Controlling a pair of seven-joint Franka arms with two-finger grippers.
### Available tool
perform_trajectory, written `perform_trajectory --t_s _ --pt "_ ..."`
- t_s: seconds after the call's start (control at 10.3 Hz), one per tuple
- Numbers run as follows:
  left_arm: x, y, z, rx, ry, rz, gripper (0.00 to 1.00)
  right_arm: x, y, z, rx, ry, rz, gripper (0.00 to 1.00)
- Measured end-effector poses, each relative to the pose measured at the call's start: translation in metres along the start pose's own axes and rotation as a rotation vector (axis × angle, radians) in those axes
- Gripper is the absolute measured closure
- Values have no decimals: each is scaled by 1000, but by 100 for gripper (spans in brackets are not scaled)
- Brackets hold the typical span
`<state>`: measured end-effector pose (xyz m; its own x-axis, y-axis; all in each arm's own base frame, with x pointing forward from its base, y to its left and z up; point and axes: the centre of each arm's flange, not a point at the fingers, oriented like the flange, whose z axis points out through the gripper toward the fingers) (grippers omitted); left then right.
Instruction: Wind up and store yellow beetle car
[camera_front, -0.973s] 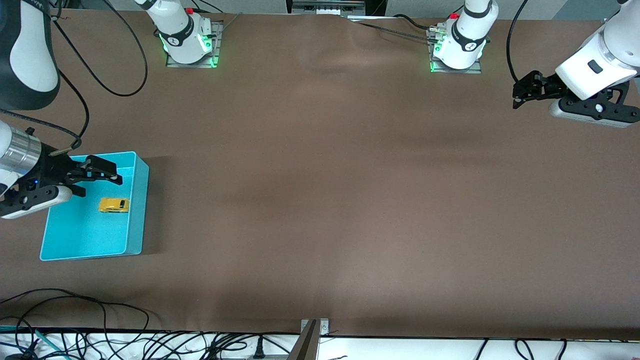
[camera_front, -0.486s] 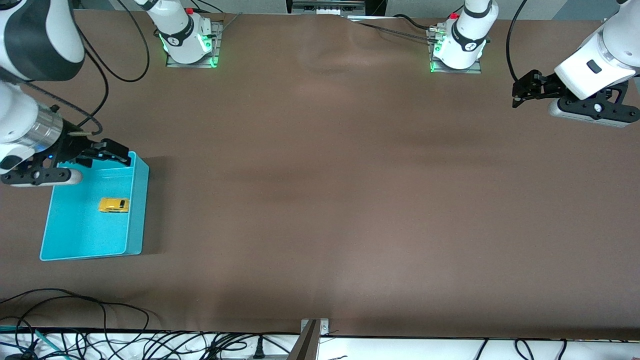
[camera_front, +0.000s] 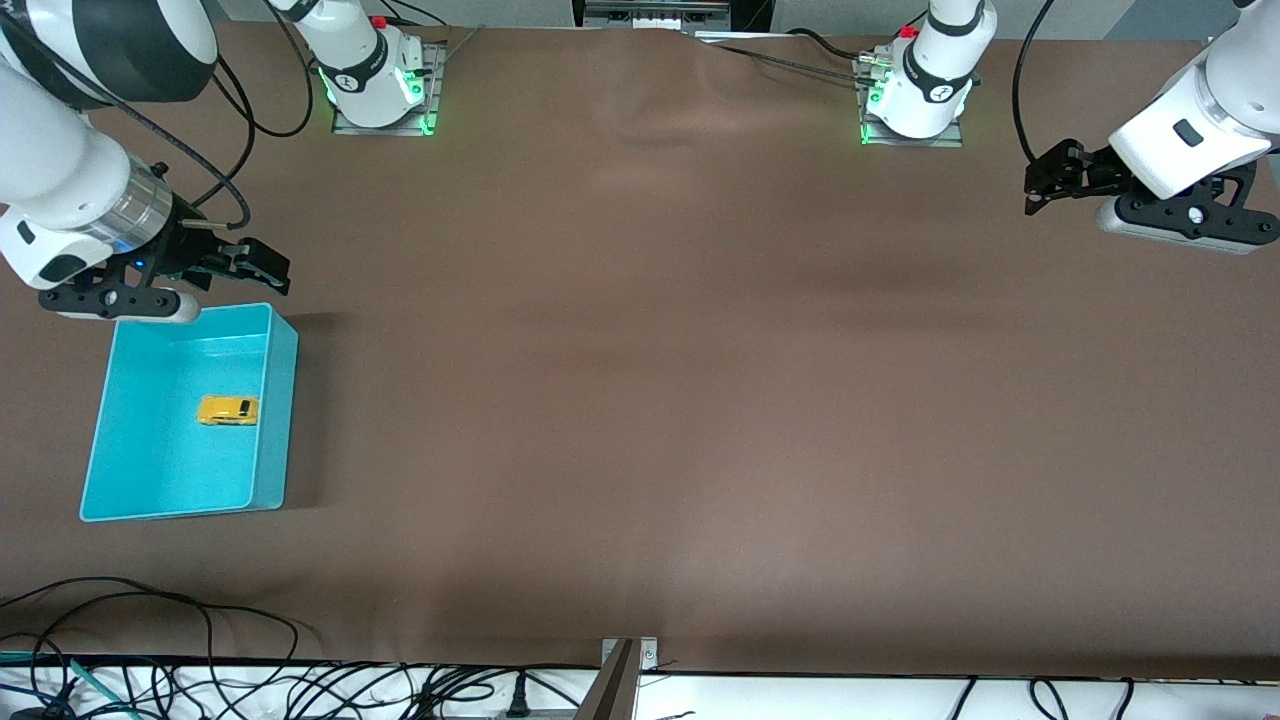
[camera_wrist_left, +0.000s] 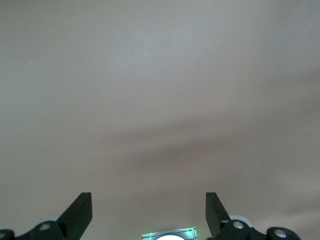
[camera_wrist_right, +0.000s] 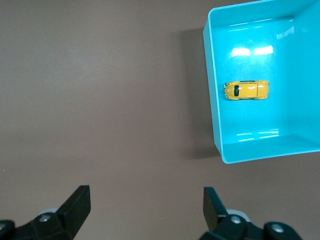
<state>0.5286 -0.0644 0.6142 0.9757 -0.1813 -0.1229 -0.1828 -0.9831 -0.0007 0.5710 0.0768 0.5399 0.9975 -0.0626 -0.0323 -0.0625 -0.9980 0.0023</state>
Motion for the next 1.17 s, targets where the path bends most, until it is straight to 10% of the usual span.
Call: perform_trajectory --t_s 1.17 --pt "0 1 0 0 0 2 0 -35 11 -44 -21 -8 17 0"
